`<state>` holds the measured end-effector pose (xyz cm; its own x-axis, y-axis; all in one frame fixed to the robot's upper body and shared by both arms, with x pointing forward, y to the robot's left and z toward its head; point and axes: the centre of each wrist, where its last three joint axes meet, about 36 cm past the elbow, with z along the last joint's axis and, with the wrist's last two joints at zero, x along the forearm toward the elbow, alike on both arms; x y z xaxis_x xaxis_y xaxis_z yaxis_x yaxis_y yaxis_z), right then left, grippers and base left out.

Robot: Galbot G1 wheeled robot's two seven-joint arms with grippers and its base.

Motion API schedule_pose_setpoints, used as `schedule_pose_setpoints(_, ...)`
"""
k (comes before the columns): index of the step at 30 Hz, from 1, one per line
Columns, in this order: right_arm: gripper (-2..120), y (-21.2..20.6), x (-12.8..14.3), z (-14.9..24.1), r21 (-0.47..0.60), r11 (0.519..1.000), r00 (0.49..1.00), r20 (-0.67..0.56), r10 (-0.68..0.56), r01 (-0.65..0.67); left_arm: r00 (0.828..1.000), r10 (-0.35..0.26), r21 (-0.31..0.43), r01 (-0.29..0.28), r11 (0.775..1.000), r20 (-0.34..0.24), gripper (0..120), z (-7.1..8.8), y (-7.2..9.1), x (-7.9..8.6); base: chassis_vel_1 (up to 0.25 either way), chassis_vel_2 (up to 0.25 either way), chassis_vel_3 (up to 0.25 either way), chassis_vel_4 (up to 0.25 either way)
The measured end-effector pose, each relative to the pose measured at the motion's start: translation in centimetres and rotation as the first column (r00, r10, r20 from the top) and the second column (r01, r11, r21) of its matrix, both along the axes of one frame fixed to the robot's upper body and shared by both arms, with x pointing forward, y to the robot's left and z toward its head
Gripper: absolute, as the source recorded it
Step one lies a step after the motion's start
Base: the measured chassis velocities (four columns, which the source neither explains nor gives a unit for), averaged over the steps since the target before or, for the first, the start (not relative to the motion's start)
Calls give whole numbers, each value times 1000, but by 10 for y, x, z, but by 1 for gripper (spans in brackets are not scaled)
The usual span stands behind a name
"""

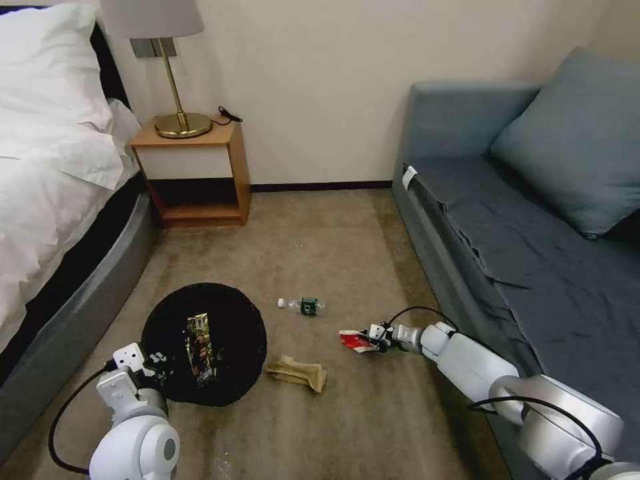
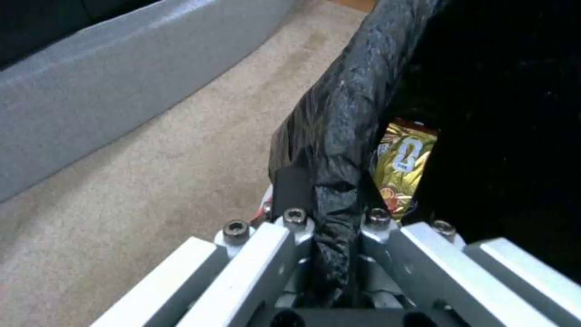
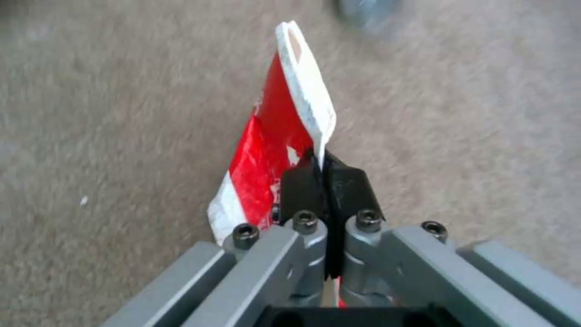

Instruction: Pick up the trash bin, then pick up the garbage on the floor and place it into the trash bin.

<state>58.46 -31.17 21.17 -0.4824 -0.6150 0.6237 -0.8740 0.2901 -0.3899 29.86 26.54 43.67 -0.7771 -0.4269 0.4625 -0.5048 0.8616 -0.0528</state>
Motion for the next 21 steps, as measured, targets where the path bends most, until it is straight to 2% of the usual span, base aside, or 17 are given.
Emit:
schedule_pose_setpoints(7,0,-14,19,36,148,989,992,123,-10,-9,1000,0,2,0,1000,-1,2,0,1,2,0,0,0,0)
schedule_pose_setpoints(10,0,-30,29,75,235,972,977,210,-26,-24,1000,3,3,-3,1000,-10,2,-4,2,3,0,0,0,0)
schedule_pose_setpoints(12,0,-26,29,105,321,947,969,241,-55,-26,1000,4,3,-4,1000,-18,2,-7,3,5,0,0,0,0)
schedule_pose_setpoints(13,0,-26,29,105,321,947,969,241,-55,-26,1000,4,3,-4,1000,-18,2,-7,3,5,0,0,0,0)
schedule_pose_setpoints(16,0,8,9,151,484,873,969,237,-64,-61,1000,2,1,-2,1000,-28,2,-12,2,8,0,0,0,0)
schedule_pose_setpoints(17,0,8,9,151,484,873,969,237,-64,-61,1000,2,1,-2,1000,-28,2,-12,2,8,0,0,0,0)
schedule_pose_setpoints(19,0,64,-23,186,608,783,974,225,-8,-134,1000,-5,-3,5,1000,-31,2,-14,-1,11,0,0,0,0)
schedule_pose_setpoints(21,0,106,-55,199,679,718,983,182,38,-153,999,-10,-6,9,1000,-31,2,-15,-4,12,0,0,0,0)
